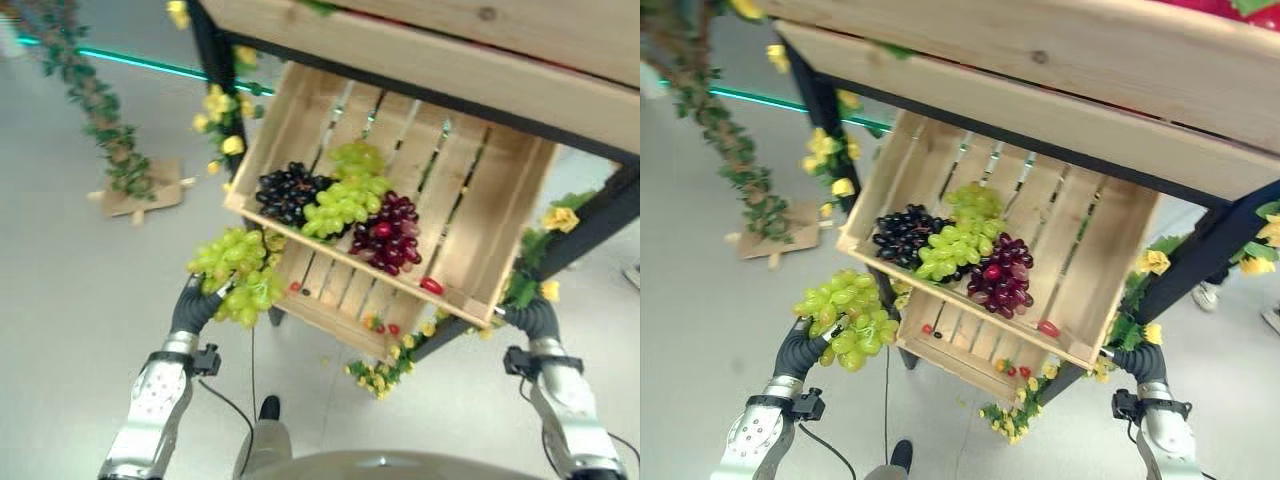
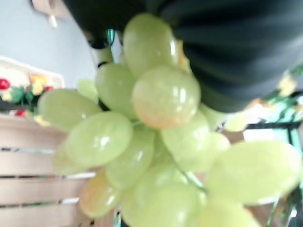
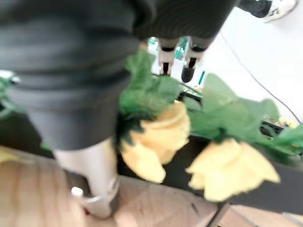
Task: Pick up the fruits from the basket on one side to the basket on the other side
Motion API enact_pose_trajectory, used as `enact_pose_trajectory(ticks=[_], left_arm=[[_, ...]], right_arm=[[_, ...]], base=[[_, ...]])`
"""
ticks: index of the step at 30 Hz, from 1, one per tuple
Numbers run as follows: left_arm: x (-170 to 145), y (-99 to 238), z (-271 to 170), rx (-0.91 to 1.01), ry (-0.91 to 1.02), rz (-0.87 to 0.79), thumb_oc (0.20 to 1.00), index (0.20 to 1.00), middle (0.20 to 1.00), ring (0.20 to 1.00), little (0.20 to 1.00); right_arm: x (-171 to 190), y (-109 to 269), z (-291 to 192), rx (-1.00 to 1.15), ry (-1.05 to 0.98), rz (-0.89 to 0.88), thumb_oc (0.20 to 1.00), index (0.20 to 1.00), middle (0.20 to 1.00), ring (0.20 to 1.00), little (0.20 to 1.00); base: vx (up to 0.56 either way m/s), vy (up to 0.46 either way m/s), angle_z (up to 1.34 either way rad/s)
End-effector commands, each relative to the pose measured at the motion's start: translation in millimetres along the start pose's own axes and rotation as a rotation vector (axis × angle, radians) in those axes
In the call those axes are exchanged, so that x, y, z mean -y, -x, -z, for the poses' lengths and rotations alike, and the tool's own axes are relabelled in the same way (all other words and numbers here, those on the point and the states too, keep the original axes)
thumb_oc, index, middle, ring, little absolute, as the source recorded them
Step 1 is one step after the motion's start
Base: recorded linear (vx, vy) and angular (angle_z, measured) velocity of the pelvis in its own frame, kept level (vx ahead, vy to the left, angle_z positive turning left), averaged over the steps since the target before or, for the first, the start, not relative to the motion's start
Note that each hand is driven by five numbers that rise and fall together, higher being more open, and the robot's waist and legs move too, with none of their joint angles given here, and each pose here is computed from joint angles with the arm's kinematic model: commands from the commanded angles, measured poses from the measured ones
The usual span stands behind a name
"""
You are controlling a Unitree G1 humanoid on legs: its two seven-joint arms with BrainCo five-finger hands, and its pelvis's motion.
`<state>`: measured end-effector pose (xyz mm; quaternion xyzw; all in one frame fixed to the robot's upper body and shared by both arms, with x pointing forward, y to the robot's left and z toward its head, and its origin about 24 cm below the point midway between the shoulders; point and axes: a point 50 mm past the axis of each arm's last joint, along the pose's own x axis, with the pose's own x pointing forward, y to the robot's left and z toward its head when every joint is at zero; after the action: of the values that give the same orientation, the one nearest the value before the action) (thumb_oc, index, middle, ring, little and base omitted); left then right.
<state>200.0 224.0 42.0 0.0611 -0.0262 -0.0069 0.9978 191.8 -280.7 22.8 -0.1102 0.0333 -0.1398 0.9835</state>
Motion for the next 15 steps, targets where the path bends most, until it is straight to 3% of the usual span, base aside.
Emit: enact_pose_trajectory(ticks=[1,10,15], left_arm=[[-1.0,-14.1,-55.8,0.285,-0.007,0.056,0.2,0.2,0.2,0.2,0.2],[3.3,-16.4,-79.8,0.399,-0.035,0.075,0.2,0.2,0.2,0.2,0.2],[6.5,-16.7,-100.6,0.501,-0.038,0.091,0.2,0.2,0.2,0.2,0.2]], right_arm=[[-29.2,-40.3,-70.4,0.341,-0.099,-0.075,1.0,1.0,1.0,1.0,1.0],[-26.4,-41.4,-64.9,0.323,-0.101,-0.048,1.0,1.0,1.0,1.0,1.0],[-27.8,-43.0,-65.6,0.327,-0.096,-0.056,1.0,1.0,1.0,1.0,1.0]], base=[[-0.06,-0.157,0.8],[-0.02,-0.097,0.5],[-0.01,-0.061,0.07]])
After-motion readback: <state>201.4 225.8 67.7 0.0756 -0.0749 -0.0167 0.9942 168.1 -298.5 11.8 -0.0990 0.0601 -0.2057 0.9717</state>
